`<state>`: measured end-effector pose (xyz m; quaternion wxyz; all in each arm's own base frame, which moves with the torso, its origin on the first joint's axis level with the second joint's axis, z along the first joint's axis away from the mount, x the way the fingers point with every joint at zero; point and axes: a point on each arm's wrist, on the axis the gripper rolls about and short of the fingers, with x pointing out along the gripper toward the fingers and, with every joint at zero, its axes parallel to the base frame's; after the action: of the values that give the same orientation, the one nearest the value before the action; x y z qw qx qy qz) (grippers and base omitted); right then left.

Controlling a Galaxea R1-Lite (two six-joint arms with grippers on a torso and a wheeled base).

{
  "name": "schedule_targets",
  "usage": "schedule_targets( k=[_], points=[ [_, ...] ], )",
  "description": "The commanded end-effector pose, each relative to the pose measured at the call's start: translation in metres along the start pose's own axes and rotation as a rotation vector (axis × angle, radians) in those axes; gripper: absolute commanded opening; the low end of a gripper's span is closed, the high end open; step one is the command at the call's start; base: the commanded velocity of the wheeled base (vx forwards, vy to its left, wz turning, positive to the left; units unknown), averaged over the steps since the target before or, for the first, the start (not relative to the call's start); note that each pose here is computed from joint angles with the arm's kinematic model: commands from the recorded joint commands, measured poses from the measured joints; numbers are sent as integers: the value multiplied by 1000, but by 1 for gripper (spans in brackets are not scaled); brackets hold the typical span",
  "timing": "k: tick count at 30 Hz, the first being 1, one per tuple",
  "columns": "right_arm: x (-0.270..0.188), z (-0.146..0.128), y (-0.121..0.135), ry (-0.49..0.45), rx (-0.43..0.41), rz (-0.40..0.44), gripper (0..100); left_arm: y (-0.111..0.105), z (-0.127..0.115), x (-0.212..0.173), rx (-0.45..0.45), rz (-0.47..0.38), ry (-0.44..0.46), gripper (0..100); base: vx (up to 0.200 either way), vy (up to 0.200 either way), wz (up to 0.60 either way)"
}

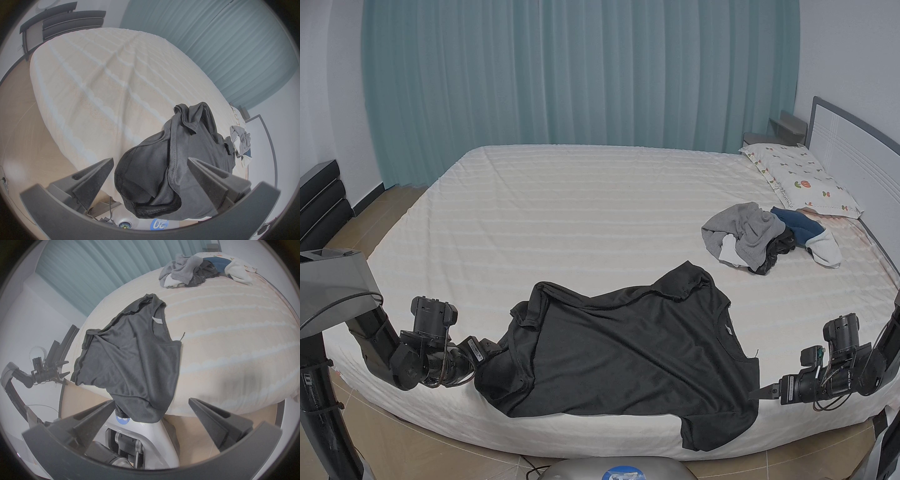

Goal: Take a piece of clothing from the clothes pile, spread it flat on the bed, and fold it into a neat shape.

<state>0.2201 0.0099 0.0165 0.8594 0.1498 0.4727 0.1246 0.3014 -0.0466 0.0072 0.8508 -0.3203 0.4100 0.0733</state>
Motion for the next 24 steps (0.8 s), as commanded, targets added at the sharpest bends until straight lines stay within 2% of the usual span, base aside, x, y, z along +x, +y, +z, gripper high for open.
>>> schedule_targets(
  k=[1,6,9,13,19,24],
  points=[
    [5,6,-4,-7,23,-5,100,-4,1,-1,7,-19,-12,100,0,0,0],
    [10,9,-4,-5,72,1,100,-11,3,-2,10,-84,-74,100,0,0,0],
    [11,9,-3,-1,75,10,100,-16,8,-3,-50,-112,-105,100,0,0,0],
    [11,9,-3,1,74,13,100,-20,13,-3,-112,-133,-106,100,150,0,0],
    [14,7,-4,15,78,15,100,-19,10,4,-111,-122,-91,100,200,0,0],
    [14,7,-3,17,78,24,100,-23,5,10,-100,-131,-78,100,0,0,0]
  ],
)
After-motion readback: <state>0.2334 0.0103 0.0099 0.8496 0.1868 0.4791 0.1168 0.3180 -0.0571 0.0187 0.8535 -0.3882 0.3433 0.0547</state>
